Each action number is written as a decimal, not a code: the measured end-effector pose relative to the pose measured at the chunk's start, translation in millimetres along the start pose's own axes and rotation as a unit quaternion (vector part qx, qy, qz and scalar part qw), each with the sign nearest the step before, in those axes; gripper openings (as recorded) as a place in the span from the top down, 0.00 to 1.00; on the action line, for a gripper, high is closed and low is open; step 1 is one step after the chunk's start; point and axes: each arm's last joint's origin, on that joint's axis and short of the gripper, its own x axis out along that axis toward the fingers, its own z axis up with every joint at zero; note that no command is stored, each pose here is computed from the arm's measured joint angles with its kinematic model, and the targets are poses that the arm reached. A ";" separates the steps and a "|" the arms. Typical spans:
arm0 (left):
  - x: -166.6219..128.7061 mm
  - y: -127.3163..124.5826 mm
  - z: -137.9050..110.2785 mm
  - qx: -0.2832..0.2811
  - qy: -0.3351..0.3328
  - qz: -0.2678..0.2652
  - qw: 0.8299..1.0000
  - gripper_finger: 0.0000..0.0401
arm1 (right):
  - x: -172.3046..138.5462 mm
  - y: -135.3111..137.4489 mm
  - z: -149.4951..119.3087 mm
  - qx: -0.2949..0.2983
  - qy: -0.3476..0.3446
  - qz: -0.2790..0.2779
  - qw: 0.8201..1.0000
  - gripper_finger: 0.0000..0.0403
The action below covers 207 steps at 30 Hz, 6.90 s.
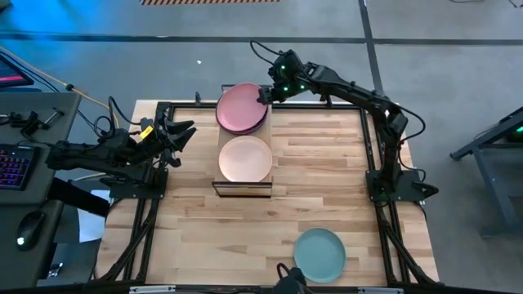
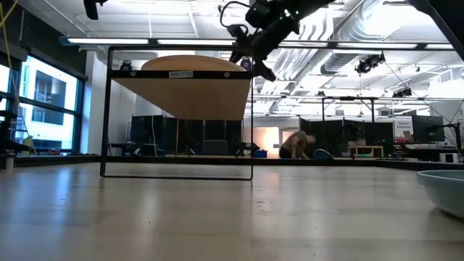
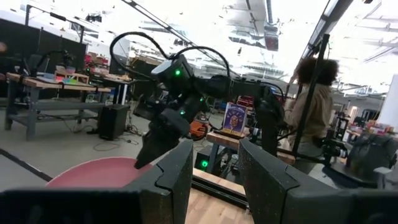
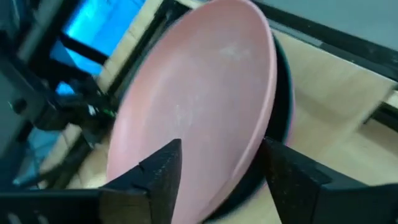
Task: Place and stack plates onto a shelf
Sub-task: Stack the light pink plate on top of the dark green plate on the shelf, then stack the gray plate on top of the light orange plate on the shelf
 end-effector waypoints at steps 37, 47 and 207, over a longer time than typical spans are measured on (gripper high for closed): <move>0.0 0.4 -0.5 -0.007 0.002 0.006 1.000 0.71 | -122.3 -9.2 -163.3 -0.116 -0.117 0.133 0.977 0.49; 15.3 -14.9 -15.1 -0.105 0.059 -0.106 0.987 0.71 | -138.2 -2.1 -210.0 -0.168 -0.229 0.274 0.918 0.49; 7.5 -5.8 -8.0 -0.013 0.032 -0.081 0.996 0.71 | -10.2 66.5 -111.6 -0.047 0.147 0.048 0.987 0.66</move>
